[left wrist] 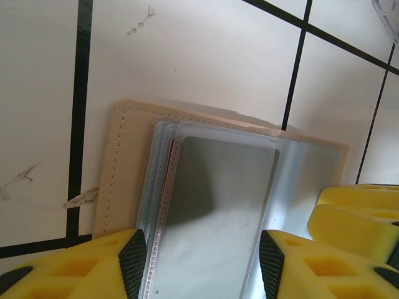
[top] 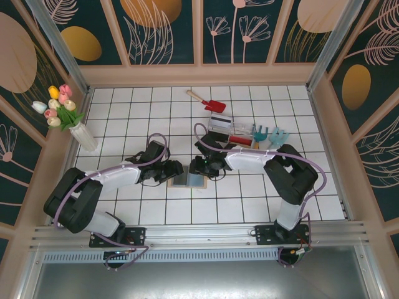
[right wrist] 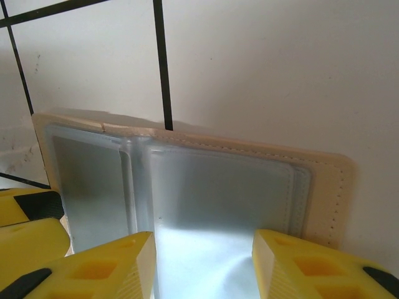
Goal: Take the credit cards out of the card holder
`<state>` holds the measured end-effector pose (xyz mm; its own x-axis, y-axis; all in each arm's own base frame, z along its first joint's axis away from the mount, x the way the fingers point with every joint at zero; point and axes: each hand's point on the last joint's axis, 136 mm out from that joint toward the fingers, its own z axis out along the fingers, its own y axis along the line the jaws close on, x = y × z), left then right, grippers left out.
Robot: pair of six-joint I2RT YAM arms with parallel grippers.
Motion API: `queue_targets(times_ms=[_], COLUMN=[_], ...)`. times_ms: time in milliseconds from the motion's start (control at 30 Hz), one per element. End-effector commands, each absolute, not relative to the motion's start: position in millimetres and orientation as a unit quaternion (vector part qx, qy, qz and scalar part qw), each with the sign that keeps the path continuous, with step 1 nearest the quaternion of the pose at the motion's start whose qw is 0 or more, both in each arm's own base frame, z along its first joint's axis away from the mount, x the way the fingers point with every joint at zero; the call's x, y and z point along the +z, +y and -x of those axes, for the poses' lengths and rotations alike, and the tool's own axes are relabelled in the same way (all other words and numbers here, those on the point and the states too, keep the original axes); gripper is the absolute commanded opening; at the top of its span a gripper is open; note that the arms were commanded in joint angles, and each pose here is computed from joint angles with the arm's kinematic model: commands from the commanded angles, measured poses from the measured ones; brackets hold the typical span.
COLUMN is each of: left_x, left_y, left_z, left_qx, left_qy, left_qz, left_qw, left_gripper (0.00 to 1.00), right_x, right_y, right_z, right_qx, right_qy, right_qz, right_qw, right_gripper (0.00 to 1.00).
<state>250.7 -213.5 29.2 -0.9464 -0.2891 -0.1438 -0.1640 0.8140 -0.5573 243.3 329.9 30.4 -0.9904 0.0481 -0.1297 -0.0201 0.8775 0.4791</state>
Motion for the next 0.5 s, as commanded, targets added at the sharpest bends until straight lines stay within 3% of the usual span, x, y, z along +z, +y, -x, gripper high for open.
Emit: queue_targets(times_ms=[0,467], left_x=[21.2,49.3], left_y=[-214.4,-230.6], left_z=[-243.3,-245.2], left_qx=[-0.280,-0.335], left_qy=[0.949,0.933], left_qz=[0.109,0.082], left_qw=[0.091,0.102], left_gripper=[0.54,0.45], right_x=[19.9,22.5], right_y=[326.0,329.1], right_z=[-235.3,-237.4], right_qx=[0.228,0.231], right_qy=[0.973,0.972], right_qz=[-0.003,0.000], right_qw=[0.046,0.047], right_gripper=[0.47,0.47])
